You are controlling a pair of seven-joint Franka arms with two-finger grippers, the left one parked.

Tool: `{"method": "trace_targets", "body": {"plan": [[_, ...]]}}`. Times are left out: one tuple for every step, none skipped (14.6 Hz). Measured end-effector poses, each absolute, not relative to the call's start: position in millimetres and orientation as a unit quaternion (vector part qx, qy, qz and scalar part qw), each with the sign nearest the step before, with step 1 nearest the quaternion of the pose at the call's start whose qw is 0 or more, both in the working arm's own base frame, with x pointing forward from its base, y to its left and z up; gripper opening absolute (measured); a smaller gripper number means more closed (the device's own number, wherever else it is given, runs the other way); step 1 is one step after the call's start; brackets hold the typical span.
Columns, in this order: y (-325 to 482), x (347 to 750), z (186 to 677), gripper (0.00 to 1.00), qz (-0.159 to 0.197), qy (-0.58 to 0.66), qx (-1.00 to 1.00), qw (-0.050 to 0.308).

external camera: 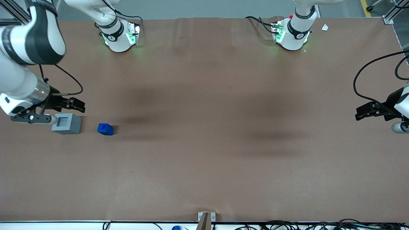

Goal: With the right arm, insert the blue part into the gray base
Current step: 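Move the open right gripper down over the blue block, then close the right gripper on the blue block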

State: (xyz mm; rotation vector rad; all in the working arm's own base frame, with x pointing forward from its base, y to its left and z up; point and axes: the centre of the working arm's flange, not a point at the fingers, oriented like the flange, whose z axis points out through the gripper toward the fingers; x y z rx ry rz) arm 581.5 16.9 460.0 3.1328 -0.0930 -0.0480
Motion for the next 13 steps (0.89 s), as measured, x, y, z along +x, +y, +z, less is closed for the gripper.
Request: {"method": "trace_targets", "body": {"plan": [[15, 579, 440, 1.0, -0.014, -0.031, 0.999, 0.004], [14, 577, 422, 1.0, -0.013, -0.031, 0.999, 0.004], [14, 575, 408, 1.0, -0.011, -0.032, 0.999, 0.004], [13, 573, 396, 1.0, -0.009, -0.032, 0.999, 0.004], [13, 572, 385, 1.0, -0.008, -0.032, 0.999, 0.004], [13, 571, 374, 1.0, -0.009, -0.032, 0.999, 0.005], [12, 571, 362, 1.0, -0.008, -0.032, 0.999, 0.005], [11, 572, 350, 1.0, -0.003, -0.033, 0.999, 0.005], [10, 572, 336, 1.0, 0.001, -0.034, 0.999, 0.005], [10, 572, 324, 1.0, 0.0, -0.034, 0.999, 0.006], [10, 572, 313, 1.0, -0.003, -0.033, 0.999, 0.006], [10, 573, 305, 1.0, -0.002, -0.033, 0.999, 0.007], [10, 575, 299, 1.0, 0.002, -0.033, 0.999, 0.007]]}}
